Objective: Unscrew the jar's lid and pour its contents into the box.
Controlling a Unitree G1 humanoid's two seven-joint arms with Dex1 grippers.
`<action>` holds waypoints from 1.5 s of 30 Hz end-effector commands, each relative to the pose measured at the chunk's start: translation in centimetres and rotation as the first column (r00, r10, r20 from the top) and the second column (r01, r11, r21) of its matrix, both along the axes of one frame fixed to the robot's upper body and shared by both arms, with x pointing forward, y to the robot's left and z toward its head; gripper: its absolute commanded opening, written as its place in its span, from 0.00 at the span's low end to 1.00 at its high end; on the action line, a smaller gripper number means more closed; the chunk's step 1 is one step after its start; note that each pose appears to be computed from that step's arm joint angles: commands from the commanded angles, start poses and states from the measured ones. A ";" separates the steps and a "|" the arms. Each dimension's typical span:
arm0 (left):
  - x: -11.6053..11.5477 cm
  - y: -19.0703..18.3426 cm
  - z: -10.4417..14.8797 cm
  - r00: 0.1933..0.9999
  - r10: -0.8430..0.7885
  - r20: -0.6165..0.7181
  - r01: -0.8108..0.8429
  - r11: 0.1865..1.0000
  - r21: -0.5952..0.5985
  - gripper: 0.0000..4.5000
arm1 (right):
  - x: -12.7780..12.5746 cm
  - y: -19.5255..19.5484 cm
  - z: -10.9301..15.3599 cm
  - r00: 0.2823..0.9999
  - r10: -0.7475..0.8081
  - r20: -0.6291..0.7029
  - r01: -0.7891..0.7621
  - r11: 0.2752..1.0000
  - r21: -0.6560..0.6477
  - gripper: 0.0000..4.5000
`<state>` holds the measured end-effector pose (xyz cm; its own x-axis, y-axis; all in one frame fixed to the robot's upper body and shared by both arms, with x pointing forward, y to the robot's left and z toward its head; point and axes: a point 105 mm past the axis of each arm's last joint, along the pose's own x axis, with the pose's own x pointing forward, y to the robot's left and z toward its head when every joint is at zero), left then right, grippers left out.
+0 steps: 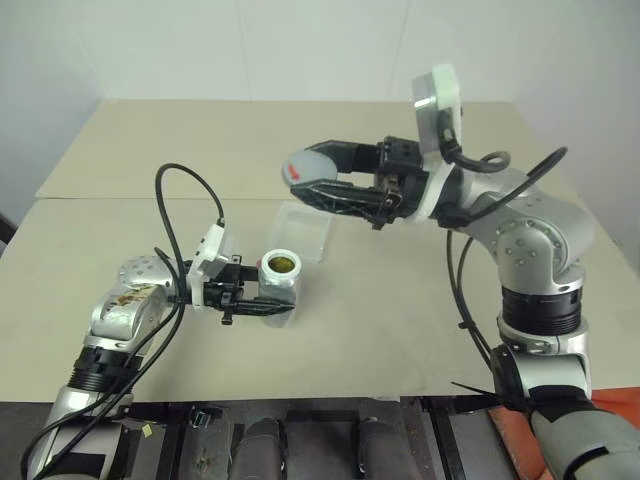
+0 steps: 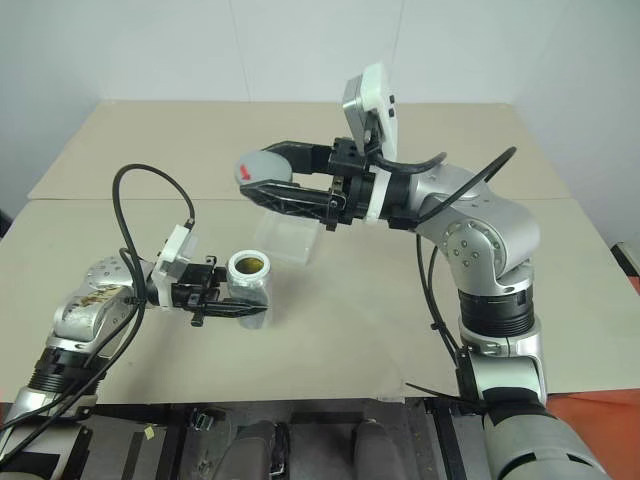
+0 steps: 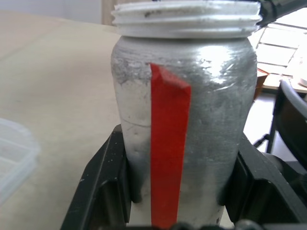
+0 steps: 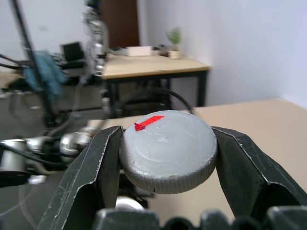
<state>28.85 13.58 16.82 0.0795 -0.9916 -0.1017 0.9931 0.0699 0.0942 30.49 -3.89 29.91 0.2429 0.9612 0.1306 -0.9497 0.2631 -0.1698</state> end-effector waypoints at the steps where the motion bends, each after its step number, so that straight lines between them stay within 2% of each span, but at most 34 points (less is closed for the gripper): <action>1: 1.0 0.9 2.8 0.987 0.102 0.122 -0.094 0.993 -0.072 0.46 | 2.6 -1.7 -0.9 0.973 -0.230 -0.013 0.230 0.973 0.024 0.61; 5: 2.5 2.0 4.8 0.945 0.272 0.183 -0.246 0.957 -0.156 0.46 | 5.2 -4.4 -4.6 0.865 -0.490 -0.104 0.490 0.871 -0.029 0.61; 9: 3.4 2.8 5.6 0.893 0.393 0.219 -0.354 0.914 -0.197 0.46 | 6.8 -7.0 -8.7 0.710 -0.686 -0.158 0.674 0.727 -0.130 0.61; 14: 4.8 3.0 5.9 0.816 0.526 0.242 -0.471 0.846 -0.249 0.46 | 7.9 -8.1 -13.9 0.583 -0.798 -0.151 0.752 0.600 -0.271 0.61; 20: 5.9 2.6 6.2 0.751 0.617 0.236 -0.543 0.780 -0.310 0.46 | 9.0 -8.1 -17.5 0.515 -0.842 -0.161 0.772 0.537 -0.341 0.61; 21: 5.9 2.6 6.2 0.744 0.626 0.232 -0.550 0.772 -0.317 0.46 | 9.1 -8.2 -17.8 0.504 -0.849 -0.158 0.775 0.526 -0.350 0.69; 25: 6.0 2.7 6.3 0.727 0.647 0.231 -0.570 0.755 -0.324 0.46 | 8.9 -8.4 -17.6 0.522 -0.840 -0.146 0.764 0.537 -0.357 0.97; 26: 6.0 2.8 6.3 0.719 0.654 0.233 -0.577 0.750 -0.324 0.46 | 8.5 -8.4 -17.3 0.546 -0.824 -0.152 0.746 0.561 -0.358 1.00; 31: 7.4 3.7 6.7 0.625 0.717 0.309 -0.651 0.697 -0.299 0.46 | 6.2 -8.7 -13.6 0.697 -0.709 -0.108 0.628 0.676 -0.385 1.00; 35: 9.8 3.4 7.6 0.489 0.733 0.472 -0.707 0.650 -0.277 0.46 | 3.8 -8.7 -8.9 0.837 -0.538 -0.094 0.477 0.804 -0.356 1.00; 37: 11.0 2.5 8.0 0.405 0.667 0.625 -0.715 0.657 -0.239 0.46 | 2.8 -8.5 -7.4 0.883 -0.457 -0.103 0.398 0.848 -0.351 1.00; 39: 11.8 1.2 7.7 0.308 0.485 0.818 -0.707 0.692 -0.144 0.46 | 1.9 -8.3 -6.3 0.914 -0.390 -0.110 0.331 0.875 -0.353 1.00; 41: 12.6 -1.0 7.2 0.132 0.112 0.985 -0.685 0.728 0.009 0.46 | 0.9 -7.6 -5.4 0.944 -0.307 -0.124 0.243 0.896 -0.372 1.00; 43: 13.2 -2.1 6.5 0.014 -0.134 0.991 -0.673 0.732 0.108 0.46 | 0.2 -7.2 -5.1 0.958 -0.255 -0.135 0.187 0.905 -0.383 1.00; 45: 13.9 -3.0 5.8 -0.127 -0.394 0.910 -0.664 0.715 0.217 0.46 | 0.0 -6.9 -4.9 0.966 -0.223 -0.131 0.156 0.904 -0.397 1.00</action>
